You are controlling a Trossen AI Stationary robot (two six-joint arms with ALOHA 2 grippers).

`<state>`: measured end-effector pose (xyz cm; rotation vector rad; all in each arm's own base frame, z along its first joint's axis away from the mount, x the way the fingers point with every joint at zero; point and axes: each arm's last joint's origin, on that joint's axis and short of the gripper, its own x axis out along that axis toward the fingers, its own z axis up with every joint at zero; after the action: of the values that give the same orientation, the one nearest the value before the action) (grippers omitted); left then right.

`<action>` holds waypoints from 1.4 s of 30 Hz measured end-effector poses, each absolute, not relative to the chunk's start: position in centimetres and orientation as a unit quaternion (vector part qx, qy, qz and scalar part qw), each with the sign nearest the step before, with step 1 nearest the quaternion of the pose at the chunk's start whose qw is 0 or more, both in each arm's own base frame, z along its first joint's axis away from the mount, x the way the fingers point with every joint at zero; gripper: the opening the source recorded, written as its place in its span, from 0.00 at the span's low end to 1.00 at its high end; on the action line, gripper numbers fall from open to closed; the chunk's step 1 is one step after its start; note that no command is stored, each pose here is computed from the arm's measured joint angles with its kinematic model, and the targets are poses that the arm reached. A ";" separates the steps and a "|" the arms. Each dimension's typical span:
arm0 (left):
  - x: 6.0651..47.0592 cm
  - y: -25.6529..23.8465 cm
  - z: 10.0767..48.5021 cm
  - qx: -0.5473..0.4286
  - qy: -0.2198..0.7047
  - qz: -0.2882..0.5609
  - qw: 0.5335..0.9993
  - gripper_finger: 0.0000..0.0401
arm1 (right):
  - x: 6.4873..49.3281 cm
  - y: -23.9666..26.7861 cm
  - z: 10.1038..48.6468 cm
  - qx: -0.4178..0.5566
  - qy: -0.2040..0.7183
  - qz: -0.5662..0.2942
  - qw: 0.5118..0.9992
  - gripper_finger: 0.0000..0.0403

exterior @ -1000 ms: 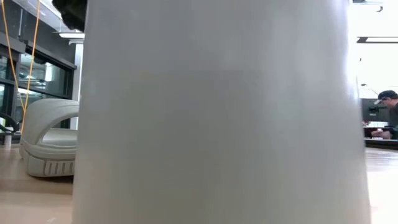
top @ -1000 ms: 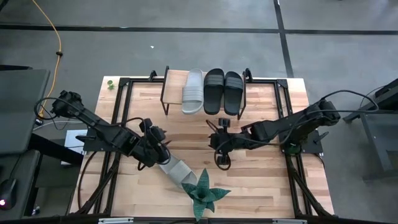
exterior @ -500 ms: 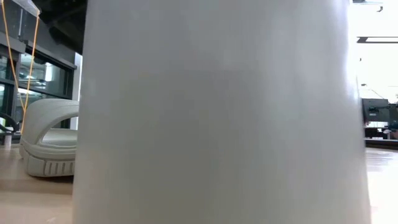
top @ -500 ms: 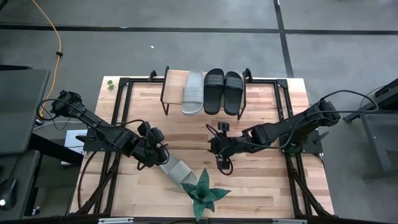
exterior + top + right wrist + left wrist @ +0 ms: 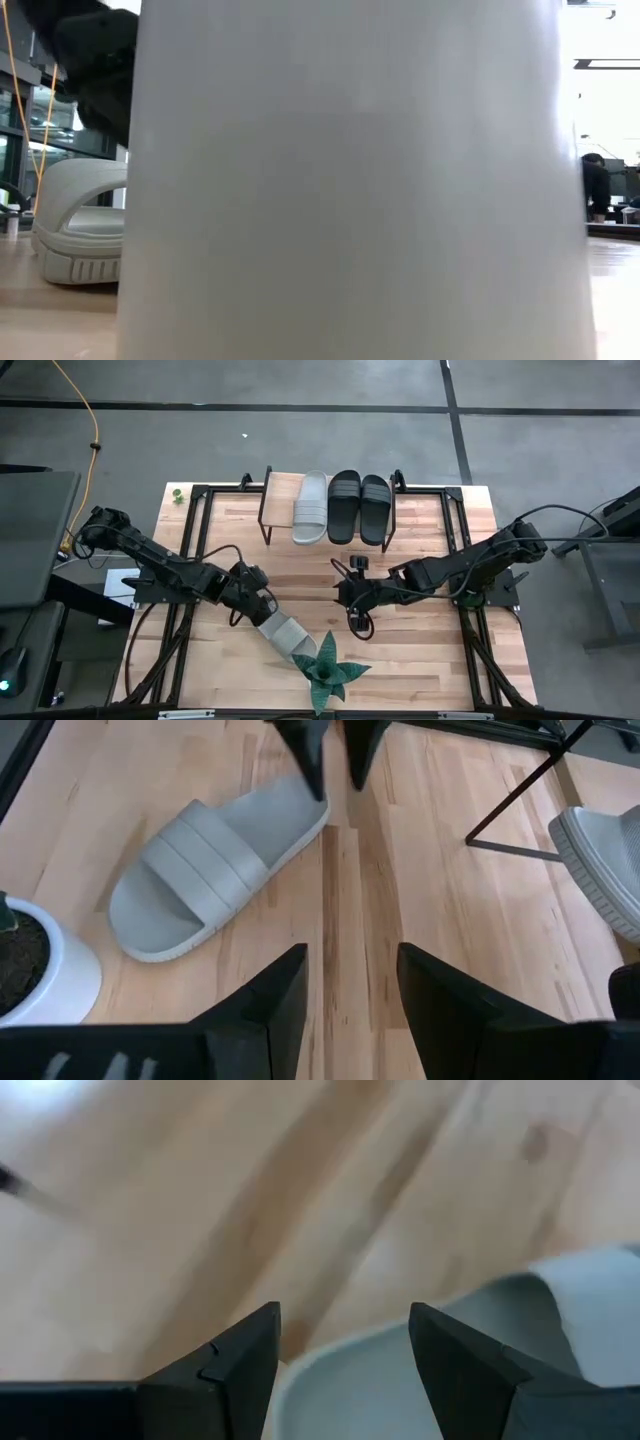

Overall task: Pick and place slides into the shelf
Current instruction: Put the gray slipper on the shelf

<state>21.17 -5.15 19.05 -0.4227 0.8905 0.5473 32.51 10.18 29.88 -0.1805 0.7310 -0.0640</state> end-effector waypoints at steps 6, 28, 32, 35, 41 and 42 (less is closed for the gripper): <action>22.3 -4.9 17.4 -0.253 0.377 0.095 0.886 0.53 | 32.5 10.3 29.9 -0.058 0.356 -0.041 0.932 0.36; 22.4 -5.2 16.8 -0.274 0.392 0.035 0.878 0.53 | 32.0 11.7 29.8 -0.056 0.356 -0.025 0.932 0.36; 22.7 -5.3 16.0 -0.277 0.408 0.037 0.869 0.53 | 32.0 11.7 29.9 -0.056 0.355 -0.024 0.933 0.36; 22.7 -5.4 15.8 -0.276 0.416 0.029 0.866 0.53 | 32.0 11.7 29.9 -0.056 0.354 -0.024 0.933 0.36; 23.2 -5.7 16.2 -0.282 0.390 0.010 0.877 0.53 | 32.0 11.7 29.9 -0.056 0.354 -0.024 0.933 0.36; 23.2 -5.8 16.3 -0.282 0.387 0.006 0.878 0.53 | 32.0 11.7 29.9 -0.055 0.354 -0.024 0.933 0.36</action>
<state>23.19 -5.81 16.30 -0.5872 0.8060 0.0117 32.00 11.68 29.87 -0.1135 0.7246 -0.0497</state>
